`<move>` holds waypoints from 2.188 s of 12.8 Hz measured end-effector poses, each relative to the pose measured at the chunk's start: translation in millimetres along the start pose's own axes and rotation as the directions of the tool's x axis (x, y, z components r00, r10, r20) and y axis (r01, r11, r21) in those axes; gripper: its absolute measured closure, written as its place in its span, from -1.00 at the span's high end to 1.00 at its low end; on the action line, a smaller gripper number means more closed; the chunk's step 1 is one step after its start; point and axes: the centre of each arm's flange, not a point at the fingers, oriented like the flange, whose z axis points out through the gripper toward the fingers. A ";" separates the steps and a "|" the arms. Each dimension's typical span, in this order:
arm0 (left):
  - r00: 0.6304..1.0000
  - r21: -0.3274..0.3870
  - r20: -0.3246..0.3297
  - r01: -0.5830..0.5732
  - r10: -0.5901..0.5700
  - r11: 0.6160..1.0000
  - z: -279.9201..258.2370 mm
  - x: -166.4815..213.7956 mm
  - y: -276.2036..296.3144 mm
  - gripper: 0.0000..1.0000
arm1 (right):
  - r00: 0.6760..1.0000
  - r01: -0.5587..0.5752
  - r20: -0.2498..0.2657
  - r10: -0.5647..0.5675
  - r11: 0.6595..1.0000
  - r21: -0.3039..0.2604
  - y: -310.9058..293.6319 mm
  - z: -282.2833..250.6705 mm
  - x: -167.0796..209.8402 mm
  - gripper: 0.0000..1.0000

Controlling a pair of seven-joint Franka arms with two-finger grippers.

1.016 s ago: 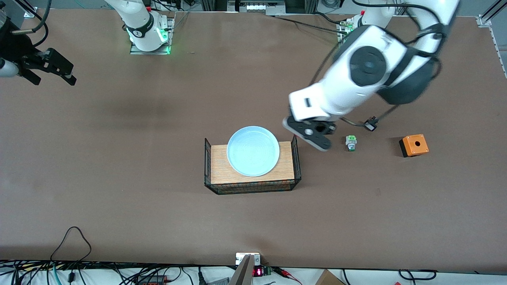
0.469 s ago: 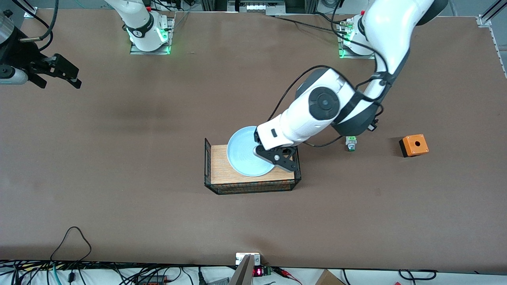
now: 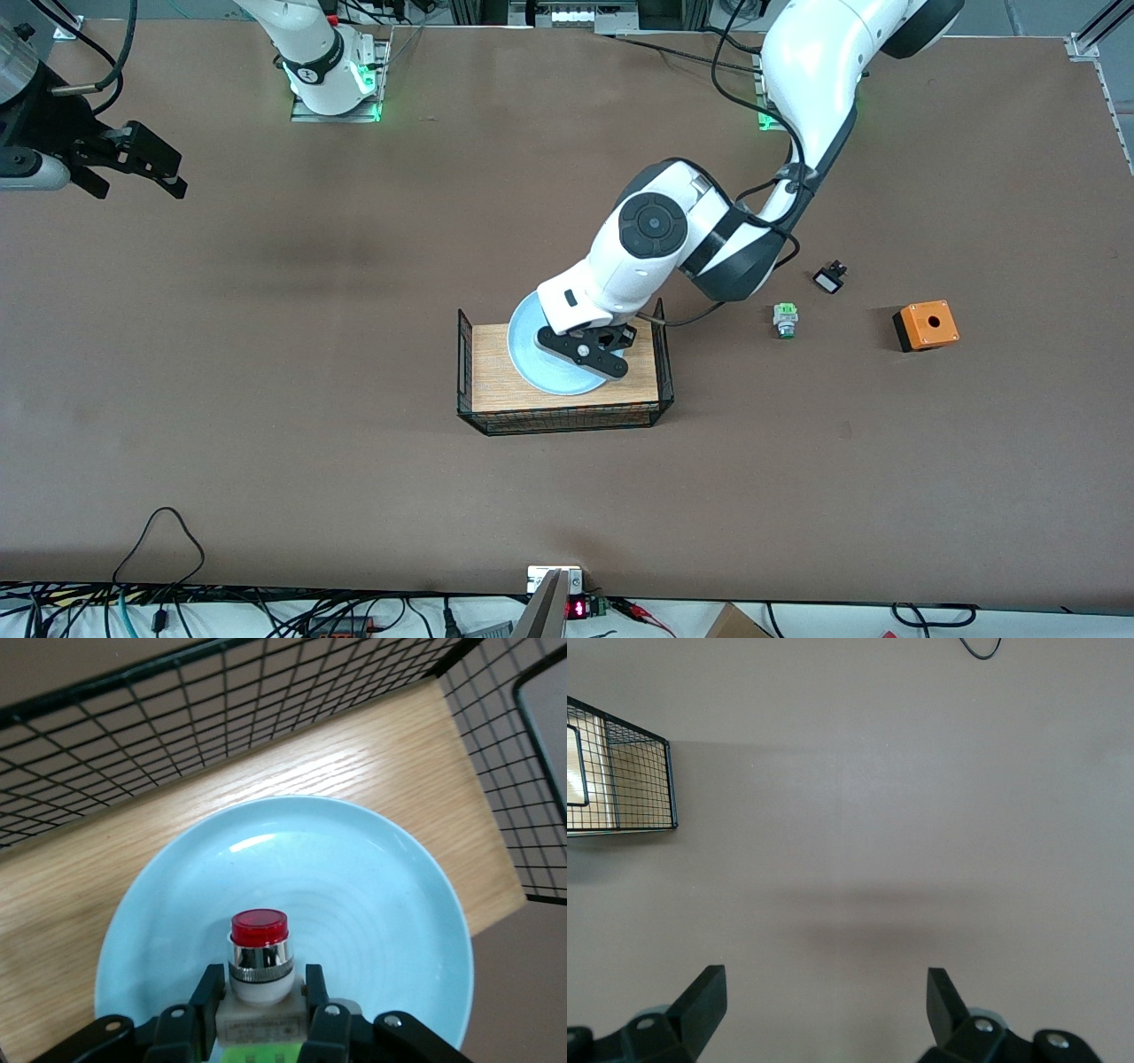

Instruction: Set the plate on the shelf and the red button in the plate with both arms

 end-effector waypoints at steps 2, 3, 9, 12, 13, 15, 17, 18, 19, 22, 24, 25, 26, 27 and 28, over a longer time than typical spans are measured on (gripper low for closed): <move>1.000 -0.001 -0.002 0.004 -0.004 1.000 4.0 1.7 -2.5 -0.17 | 1.000 0.000 0.003 0.000 1.000 0.000 0.1 2.2 1.7 1.00; 1.000 -0.001 -0.002 0.004 -0.004 1.000 4.5 1.8 -2.6 -0.01 | 1.000 -0.001 0.001 0.001 1.000 0.000 0.3 1.6 2.2 1.00; 1.000 0.011 0.013 0.002 -0.003 1.000 -22.5 3.7 -0.5 1.00 | 1.000 -0.002 -0.007 0.002 1.000 0.001 0.9 -2.8 2.6 1.00; 0.994 0.073 0.108 -0.004 -0.004 0.997 -97.2 -12.4 -0.8 1.00 | 1.000 -0.002 -0.008 0.002 1.000 0.000 0.9 -3.4 2.7 1.00; 0.991 0.097 0.133 -0.005 -0.008 0.995 -130.2 -21.6 -2.3 1.00 | 1.000 -0.001 -0.009 0.001 1.000 -0.005 1.3 -3.8 2.7 1.00; 0.985 0.141 0.169 -0.004 -0.020 0.990 -192.2 -43.4 -6.8 1.00 | 1.000 0.002 -0.011 -0.003 1.000 -0.026 2.8 -4.1 2.8 1.00; 0.981 0.179 0.183 0.028 -0.061 0.984 -232.5 -55.5 -28.5 1.00 | 1.000 0.005 -0.011 -0.005 0.999 -0.032 2.2 -4.2 2.7 1.00; 0.976 0.195 0.196 0.055 -0.094 0.979 -242.8 -57.6 -47.9 1.00 | 1.000 0.005 -0.011 -0.006 0.999 -0.032 2.0 -4.2 2.7 1.00; 0.969 0.209 0.213 0.084 -0.129 0.974 -247.9 -58.3 -68.9 1.00 | 1.000 0.005 -0.011 -0.006 0.999 -0.032 1.9 -4.1 2.7 1.00; 0.942 0.236 0.232 0.187 -0.242 0.953 -262.1 -56.7 -140.0 1.00 | 1.000 0.005 -0.011 -0.006 0.999 -0.032 1.8 -4.1 2.7 1.00; 0.922 0.243 0.206 0.275 -0.327 0.930 -279.7 -57.2 -197.5 1.00 | 1.000 0.005 -0.011 -0.006 0.999 -0.032 1.7 -4.2 2.7 1.00; 0.911 0.240 0.197 0.314 -0.363 0.918 -285.6 -59.1 -224.8 1.00 | 1.000 0.005 -0.011 -0.006 0.999 -0.032 1.8 -4.2 2.7 1.00; 0.906 0.227 0.181 0.339 -0.381 0.913 -289.1 -60.2 -247.9 1.00 | 1.000 0.005 -0.011 -0.005 0.999 -0.032 1.7 -4.2 2.7 1.00; 0.915 0.217 0.151 0.339 -0.374 0.916 -292.5 -61.8 -265.8 1.00 | 1.000 0.005 -0.011 -0.005 0.999 -0.032 1.7 -4.3 2.7 1.00; 0.929 0.219 0.125 0.316 -0.348 0.923 -296.2 -68.3 -279.0 1.00 | 1.000 0.005 -0.012 -0.005 0.999 -0.032 1.8 -4.4 2.7 1.00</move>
